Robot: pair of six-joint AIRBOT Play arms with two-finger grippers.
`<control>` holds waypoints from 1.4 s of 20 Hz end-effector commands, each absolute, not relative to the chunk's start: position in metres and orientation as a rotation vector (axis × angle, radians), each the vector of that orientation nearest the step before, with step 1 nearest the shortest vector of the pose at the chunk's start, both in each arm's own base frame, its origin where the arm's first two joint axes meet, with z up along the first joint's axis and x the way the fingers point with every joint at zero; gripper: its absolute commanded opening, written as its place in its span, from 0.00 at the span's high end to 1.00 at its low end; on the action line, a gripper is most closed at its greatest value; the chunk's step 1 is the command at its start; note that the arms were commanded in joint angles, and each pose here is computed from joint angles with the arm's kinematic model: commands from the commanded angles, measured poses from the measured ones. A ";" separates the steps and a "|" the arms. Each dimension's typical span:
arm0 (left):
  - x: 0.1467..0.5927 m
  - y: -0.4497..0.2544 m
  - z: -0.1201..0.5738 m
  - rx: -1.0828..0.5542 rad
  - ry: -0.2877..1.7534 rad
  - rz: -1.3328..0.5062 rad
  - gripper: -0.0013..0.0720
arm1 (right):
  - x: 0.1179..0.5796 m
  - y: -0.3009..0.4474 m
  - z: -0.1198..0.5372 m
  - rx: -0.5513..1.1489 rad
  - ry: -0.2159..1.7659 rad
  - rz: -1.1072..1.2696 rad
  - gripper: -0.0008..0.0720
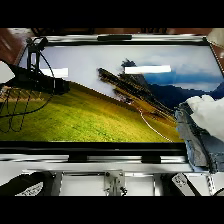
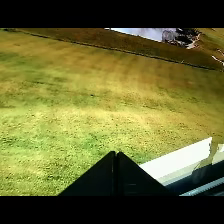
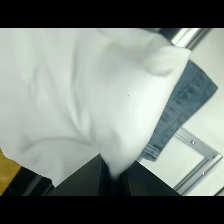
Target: Fold the shirts.
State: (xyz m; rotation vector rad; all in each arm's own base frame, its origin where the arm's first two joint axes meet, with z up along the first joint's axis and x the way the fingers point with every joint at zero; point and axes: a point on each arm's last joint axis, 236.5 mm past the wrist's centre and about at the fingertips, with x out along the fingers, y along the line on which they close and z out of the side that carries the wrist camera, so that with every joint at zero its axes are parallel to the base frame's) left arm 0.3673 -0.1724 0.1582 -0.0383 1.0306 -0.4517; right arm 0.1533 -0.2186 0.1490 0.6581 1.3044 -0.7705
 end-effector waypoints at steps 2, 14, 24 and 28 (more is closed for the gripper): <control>0.366 -0.176 0.158 -0.032 1.028 -0.461 0.93 | 0.116 -0.204 0.090 0.704 1.452 -0.842 0.72; 0.383 -0.099 0.122 0.314 1.110 -0.176 0.93 | 0.321 -0.132 0.226 0.293 0.780 -0.267 0.19; 0.356 -0.114 0.044 0.206 1.365 -0.155 0.02 | 0.352 0.121 0.042 0.182 1.421 0.195 0.18; 0.343 -0.130 0.024 0.162 1.340 -0.216 0.02 | 0.349 0.135 0.043 0.193 1.425 0.231 0.18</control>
